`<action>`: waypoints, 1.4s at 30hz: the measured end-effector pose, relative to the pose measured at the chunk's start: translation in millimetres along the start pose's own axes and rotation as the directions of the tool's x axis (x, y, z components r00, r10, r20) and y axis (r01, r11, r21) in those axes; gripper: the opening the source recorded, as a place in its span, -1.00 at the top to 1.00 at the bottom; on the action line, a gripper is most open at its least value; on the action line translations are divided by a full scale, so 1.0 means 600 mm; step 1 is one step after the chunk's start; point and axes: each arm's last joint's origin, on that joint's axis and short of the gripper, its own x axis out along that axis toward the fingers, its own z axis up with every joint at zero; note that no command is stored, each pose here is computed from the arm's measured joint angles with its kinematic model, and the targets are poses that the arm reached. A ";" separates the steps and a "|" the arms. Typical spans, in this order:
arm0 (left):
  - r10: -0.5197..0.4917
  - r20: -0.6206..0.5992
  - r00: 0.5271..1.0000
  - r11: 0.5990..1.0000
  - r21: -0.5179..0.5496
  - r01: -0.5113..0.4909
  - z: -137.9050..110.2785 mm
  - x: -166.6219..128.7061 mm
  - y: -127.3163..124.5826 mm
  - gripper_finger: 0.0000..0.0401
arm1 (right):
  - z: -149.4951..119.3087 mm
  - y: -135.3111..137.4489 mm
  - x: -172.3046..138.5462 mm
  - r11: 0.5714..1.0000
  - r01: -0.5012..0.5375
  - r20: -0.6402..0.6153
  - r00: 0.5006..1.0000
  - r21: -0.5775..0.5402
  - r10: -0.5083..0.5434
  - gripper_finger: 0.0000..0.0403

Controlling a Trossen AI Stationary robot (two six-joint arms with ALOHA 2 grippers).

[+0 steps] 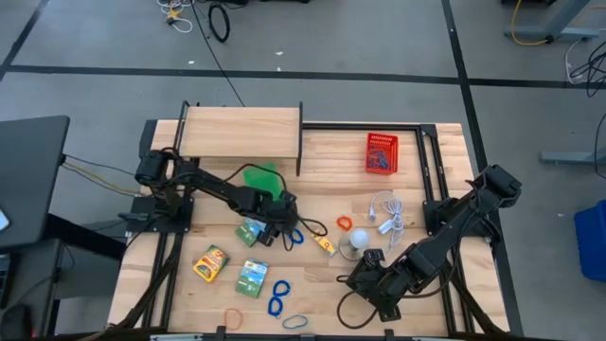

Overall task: Pick & Place Office Desk Supplies
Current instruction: Put the green spring keychain into the black basket

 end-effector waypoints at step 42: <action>0.200 -0.119 0.973 0.979 0.053 -0.194 0.059 0.019 0.005 0.96 | 0.009 -0.013 0.000 0.996 0.089 0.060 0.994 -0.015 -0.088 0.34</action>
